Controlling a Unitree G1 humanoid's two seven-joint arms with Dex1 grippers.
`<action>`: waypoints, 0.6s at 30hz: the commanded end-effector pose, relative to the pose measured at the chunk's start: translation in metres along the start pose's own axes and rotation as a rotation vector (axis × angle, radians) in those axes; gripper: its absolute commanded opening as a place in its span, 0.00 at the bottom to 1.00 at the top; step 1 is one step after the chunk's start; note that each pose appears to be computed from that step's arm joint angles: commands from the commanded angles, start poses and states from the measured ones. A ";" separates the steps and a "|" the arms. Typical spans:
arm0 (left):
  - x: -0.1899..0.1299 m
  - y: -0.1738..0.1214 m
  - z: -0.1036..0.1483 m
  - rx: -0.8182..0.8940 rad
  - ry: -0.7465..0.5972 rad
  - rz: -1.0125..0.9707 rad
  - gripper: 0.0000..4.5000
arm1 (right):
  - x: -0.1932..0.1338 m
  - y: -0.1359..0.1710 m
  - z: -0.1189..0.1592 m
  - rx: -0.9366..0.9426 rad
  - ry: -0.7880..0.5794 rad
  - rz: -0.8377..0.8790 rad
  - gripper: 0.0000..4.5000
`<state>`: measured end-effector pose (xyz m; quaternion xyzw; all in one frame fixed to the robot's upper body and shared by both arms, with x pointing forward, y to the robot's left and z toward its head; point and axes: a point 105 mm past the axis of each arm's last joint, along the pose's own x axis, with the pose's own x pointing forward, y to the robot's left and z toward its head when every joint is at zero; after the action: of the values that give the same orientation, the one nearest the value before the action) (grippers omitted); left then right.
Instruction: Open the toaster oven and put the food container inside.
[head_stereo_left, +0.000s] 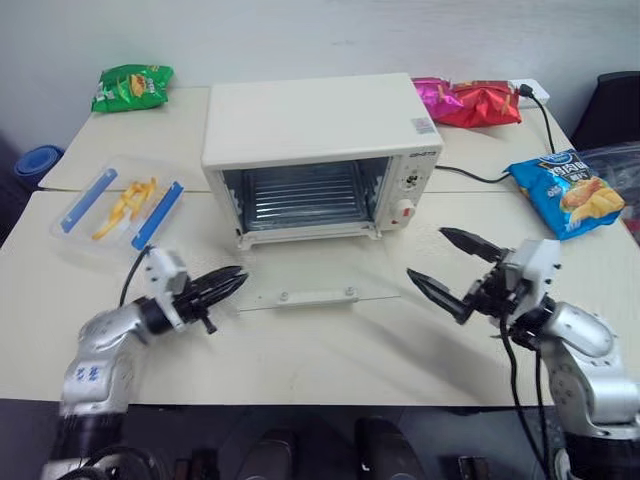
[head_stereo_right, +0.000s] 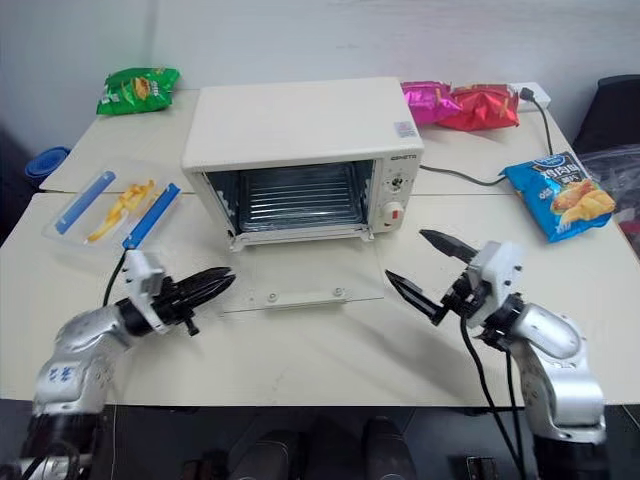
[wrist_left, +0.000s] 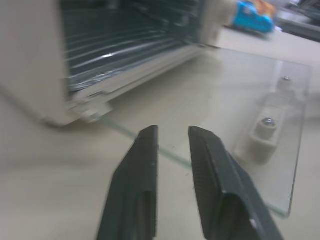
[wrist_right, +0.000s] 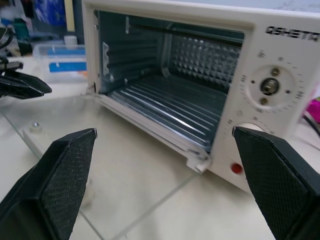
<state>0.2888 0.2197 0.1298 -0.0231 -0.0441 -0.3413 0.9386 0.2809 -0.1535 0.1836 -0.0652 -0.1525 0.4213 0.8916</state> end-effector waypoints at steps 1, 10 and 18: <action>-0.059 0.042 0.033 -0.069 -0.202 0.396 0.45 | 0.016 0.011 0.015 -0.021 -0.111 0.063 1.00; -0.199 0.063 0.017 -0.264 -0.250 1.002 0.99 | 0.035 0.028 0.016 -0.111 -0.191 0.165 1.00; -0.158 0.098 0.060 -0.399 -0.317 1.016 0.99 | 0.027 0.011 0.017 -0.219 -0.186 0.098 1.00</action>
<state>0.2145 0.4053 0.1425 -0.2708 -0.0789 0.1843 0.9415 0.2844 -0.1186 0.1897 -0.1131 -0.2467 0.4681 0.8410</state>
